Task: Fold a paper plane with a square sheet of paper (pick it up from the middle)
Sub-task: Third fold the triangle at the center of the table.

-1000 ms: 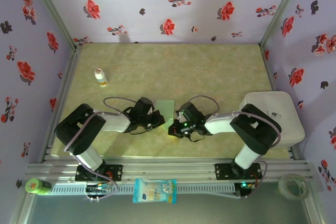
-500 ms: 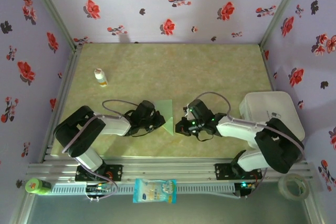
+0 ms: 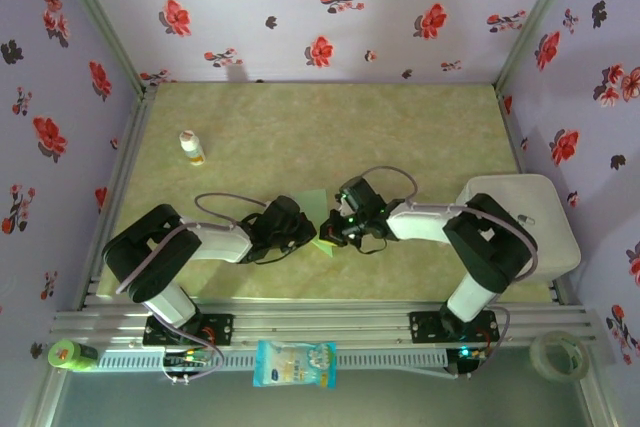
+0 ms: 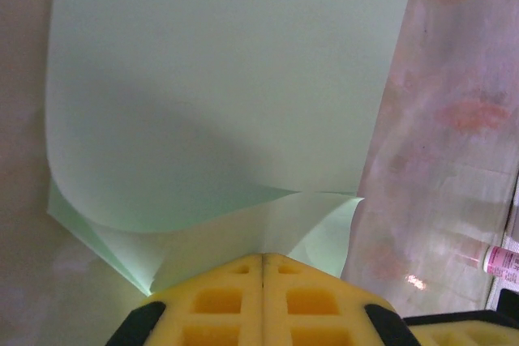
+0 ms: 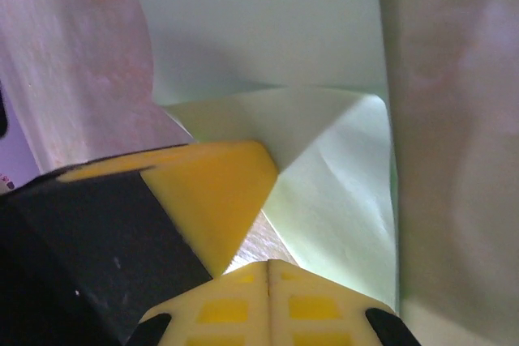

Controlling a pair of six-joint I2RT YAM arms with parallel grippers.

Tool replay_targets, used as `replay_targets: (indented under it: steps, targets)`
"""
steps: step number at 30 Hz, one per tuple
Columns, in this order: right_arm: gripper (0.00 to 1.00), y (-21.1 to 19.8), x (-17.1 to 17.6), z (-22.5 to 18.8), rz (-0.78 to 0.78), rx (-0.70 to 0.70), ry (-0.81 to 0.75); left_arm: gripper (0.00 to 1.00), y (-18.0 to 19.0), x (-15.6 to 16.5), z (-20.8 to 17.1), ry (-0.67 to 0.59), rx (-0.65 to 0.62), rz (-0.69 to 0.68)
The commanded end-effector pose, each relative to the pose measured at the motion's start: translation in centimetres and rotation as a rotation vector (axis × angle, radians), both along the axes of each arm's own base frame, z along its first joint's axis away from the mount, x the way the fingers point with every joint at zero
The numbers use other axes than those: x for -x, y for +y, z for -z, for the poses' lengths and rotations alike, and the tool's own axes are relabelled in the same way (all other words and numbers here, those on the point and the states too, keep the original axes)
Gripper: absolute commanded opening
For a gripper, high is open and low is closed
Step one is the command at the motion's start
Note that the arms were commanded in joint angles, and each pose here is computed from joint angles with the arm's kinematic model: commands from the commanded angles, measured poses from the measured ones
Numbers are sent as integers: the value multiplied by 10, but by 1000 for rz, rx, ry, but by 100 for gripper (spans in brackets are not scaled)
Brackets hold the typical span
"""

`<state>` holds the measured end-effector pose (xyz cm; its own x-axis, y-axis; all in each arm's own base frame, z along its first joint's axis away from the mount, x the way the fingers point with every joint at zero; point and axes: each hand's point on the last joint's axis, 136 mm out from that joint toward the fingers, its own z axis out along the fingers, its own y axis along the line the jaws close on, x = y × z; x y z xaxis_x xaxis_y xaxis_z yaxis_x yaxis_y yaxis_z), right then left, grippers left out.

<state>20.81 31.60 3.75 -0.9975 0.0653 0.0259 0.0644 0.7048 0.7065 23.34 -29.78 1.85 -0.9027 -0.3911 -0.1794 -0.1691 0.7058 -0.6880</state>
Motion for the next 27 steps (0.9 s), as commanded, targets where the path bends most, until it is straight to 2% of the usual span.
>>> replay_targets:
  steps: [1, 8, 11, 13, 14, 18, 27]
  targets:
    - [3, 2, -2, 8, 12, 4, 29, 0, 18, 8, 17, 31, -96, -14]
    - [0, -20, 14, 38, 33, 82, 67, 0, 2, 2, -1, -4, -57, 57]
    - [0, -28, 16, 46, 43, 117, 73, 12, -18, -2, -26, -55, 36, 117]
    - [0, -28, 16, 46, 47, 122, 68, 14, -24, -2, -38, -65, 58, 139]
    - [0, -29, 15, 45, 48, 122, 66, 14, -25, 0, -39, -58, 57, 143]
    - [0, -28, 14, 45, 48, 123, 61, 0, -17, 9, -24, 18, 37, 112]
    - [0, -28, 14, 47, 45, 118, 64, 0, -12, 10, -2, 71, 14, 81]
